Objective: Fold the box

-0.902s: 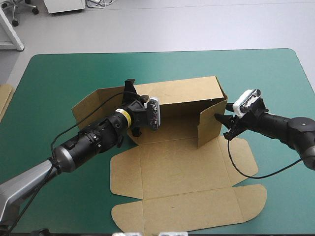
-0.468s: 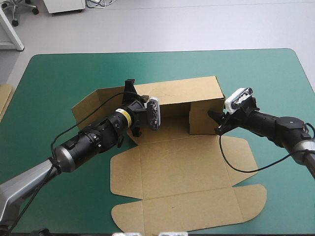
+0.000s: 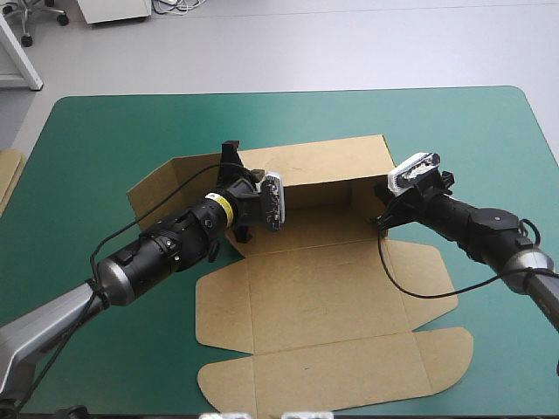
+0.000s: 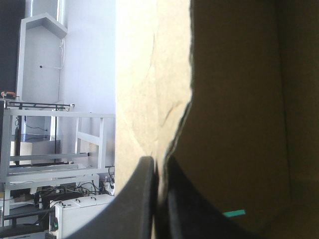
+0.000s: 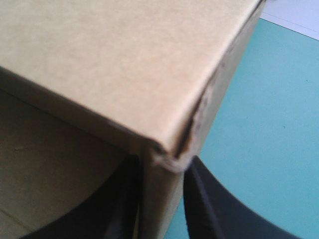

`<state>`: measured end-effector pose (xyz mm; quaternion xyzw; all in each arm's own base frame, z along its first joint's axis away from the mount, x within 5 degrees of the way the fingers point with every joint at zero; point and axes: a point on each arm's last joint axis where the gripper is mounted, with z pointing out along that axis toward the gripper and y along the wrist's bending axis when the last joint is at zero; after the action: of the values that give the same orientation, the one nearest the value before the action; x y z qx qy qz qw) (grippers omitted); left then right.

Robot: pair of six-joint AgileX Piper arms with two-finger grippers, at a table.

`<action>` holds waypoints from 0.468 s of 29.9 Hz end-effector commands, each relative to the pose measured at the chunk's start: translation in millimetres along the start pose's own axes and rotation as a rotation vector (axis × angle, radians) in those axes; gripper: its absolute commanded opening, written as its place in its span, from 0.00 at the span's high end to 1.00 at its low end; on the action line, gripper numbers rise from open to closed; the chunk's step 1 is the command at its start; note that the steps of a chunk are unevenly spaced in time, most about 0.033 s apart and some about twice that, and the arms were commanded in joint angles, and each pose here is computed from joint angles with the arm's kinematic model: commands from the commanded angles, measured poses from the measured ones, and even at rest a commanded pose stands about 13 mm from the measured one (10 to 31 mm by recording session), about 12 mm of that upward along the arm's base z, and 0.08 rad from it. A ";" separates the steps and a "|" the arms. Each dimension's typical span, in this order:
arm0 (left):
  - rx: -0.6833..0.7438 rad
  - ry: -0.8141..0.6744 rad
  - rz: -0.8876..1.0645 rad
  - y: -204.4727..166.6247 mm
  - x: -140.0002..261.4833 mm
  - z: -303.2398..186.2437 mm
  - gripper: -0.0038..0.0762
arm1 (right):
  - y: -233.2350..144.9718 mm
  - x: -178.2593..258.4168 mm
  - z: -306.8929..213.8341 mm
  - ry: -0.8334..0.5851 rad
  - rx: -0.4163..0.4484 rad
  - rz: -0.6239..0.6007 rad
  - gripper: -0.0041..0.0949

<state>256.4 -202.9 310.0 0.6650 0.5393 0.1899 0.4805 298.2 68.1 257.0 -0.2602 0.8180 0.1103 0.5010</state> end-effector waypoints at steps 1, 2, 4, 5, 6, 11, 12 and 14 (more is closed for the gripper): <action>-0.031 -0.122 -0.086 3.8 -15.6 -4.1 0.96 | 7.5 -16.6 -7.1 -0.070 -0.045 -0.007 0.85; -0.035 -0.131 -0.086 4.2 -16.4 -4.2 0.96 | 7.5 -16.6 -7.1 -0.070 -0.045 -0.007 0.89; -0.039 -0.140 -0.087 4.6 -17.2 -4.3 0.96 | 7.5 -16.7 -7.1 -0.071 -0.045 -0.005 0.96; -0.039 -0.140 -0.087 4.6 -17.2 -4.3 0.96 | 7.8 -16.8 -7.1 -0.072 -0.048 -0.005 0.98; -0.039 -0.140 -0.087 4.6 -17.2 -4.3 0.96 | 7.8 -17.1 -7.1 -0.076 -0.049 0.005 0.98; -0.042 -0.141 -0.075 4.8 -17.3 -4.4 0.96 | 8.2 -18.6 -7.3 -0.091 -0.055 0.037 0.98; -0.042 -0.141 -0.075 4.8 -17.3 -4.4 0.96 | 8.2 -18.6 -7.3 -0.091 -0.055 0.037 0.98; -0.042 -0.141 -0.075 4.8 -17.3 -4.4 0.95 | 8.2 -18.6 -7.3 -0.091 -0.055 0.037 0.98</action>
<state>256.3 -203.8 310.2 0.6642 0.5366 0.1853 0.4864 300.1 66.4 258.2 -0.2156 0.8271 0.1202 0.5049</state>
